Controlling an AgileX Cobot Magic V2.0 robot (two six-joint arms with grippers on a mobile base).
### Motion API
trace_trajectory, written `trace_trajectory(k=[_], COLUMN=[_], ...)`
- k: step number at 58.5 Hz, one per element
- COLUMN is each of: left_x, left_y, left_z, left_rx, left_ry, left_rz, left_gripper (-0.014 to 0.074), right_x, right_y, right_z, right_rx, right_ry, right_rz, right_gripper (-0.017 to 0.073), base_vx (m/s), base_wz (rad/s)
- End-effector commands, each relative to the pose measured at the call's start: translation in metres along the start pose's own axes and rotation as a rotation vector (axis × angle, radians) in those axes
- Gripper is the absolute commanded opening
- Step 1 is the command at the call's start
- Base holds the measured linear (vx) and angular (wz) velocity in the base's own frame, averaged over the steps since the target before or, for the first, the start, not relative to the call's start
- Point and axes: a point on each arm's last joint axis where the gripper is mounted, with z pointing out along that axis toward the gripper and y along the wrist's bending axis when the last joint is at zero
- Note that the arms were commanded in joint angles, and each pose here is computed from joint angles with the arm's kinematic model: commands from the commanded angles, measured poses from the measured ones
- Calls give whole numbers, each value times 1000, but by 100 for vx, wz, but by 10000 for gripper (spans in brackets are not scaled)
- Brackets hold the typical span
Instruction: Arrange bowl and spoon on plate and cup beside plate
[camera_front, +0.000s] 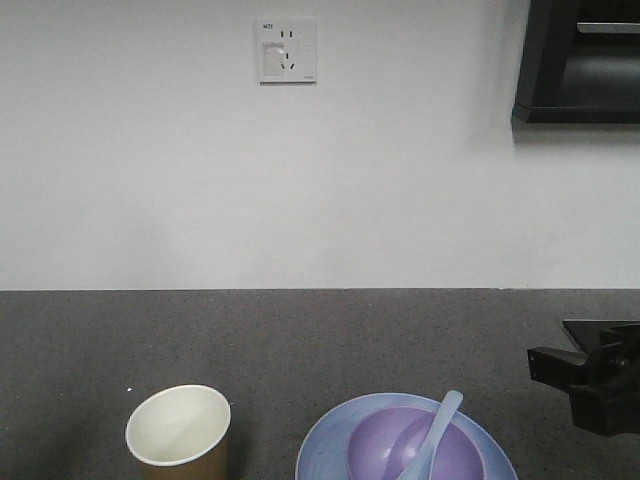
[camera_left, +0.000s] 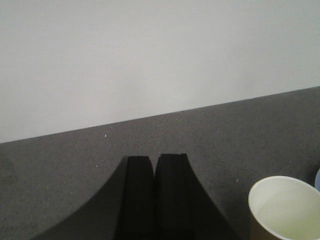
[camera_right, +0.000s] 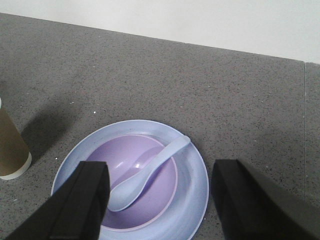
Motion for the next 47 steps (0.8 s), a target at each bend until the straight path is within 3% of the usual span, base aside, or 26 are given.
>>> trace_trajectory(k=[1, 32, 39, 47], left_x=[-12, -11, -9, 11], left_y=[0, 2, -1, -5], left_z=[-15, -24, -26, -29], left_rx=[19, 14, 48, 71], left_ry=[-162, -176, -185, -267], left_rz=[-3, -7, -59, 26], left_gripper=[-8, -7, -6, -5], right_x=[-14, -14, -14, -14], right_y=[1, 1, 1, 1], right_z=[-10, -10, -10, -10], right_rx=[4, 4, 5, 5], right_ry=[-111, -111, -111, -111], right_rz=[19, 19, 18, 18], right_gripper=[505, 505, 505, 505], base_vx=[0, 0, 0, 0], base_wz=[0, 0, 0, 0])
